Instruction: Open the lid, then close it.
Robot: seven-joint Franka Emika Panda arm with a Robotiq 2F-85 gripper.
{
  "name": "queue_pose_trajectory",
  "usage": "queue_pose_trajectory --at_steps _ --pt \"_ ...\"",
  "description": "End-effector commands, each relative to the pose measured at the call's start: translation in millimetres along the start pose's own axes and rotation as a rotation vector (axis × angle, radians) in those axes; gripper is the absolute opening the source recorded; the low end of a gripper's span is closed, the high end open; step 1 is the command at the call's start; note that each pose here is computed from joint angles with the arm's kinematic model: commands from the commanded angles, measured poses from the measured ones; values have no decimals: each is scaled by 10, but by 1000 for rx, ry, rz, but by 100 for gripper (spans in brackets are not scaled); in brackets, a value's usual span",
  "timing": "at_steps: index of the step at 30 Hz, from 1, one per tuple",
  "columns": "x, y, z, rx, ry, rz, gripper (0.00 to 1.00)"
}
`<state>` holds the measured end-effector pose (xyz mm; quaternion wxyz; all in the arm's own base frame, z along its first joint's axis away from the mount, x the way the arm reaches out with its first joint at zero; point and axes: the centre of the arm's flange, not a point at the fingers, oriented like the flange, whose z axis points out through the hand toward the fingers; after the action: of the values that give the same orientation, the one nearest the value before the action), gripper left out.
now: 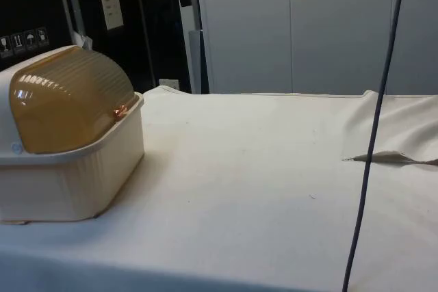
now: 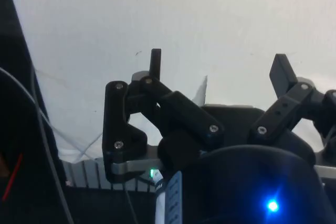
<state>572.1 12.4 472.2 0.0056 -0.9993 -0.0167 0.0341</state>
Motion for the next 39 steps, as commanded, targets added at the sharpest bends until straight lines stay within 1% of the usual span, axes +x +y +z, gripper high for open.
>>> queue_pose_trajectory --at_steps 1,2,9,10,11,16,17,18,20,24,25,26,28,29,32,33,34,35,36,38,39 --pt "7 -38 21 -9 5 -4 100" --pt "12 -66 32 -21 17 -2 100" --pt "31 -167 106 -45 38 -20 100" --pt "22 -141 97 -34 27 -20 100" --pt "37 -202 126 -51 44 -28 100" --pt "51 -301 208 -65 62 -47 100" --pt "41 -278 198 -55 50 -48 100" --pt "53 -317 227 -67 64 -50 100" --pt "67 -341 262 -68 69 -53 100" --pt "97 -391 343 -67 77 -60 100" --pt "91 -376 333 -62 67 -62 100" --pt "102 -403 369 -66 78 -62 100" --pt "119 -406 437 -66 82 -65 100" --pt "119 -406 437 -66 82 -65 100" --pt "138 -431 515 -65 98 -72 100" --pt "136 -421 516 -63 85 -71 100" --pt "141 -437 531 -65 102 -73 100" --pt "143 -443 547 -65 106 -74 100" --pt "149 -455 578 -65 116 -77 100" --pt "152 -461 589 -65 121 -79 100" --pt "157 -462 613 -64 131 -80 100"
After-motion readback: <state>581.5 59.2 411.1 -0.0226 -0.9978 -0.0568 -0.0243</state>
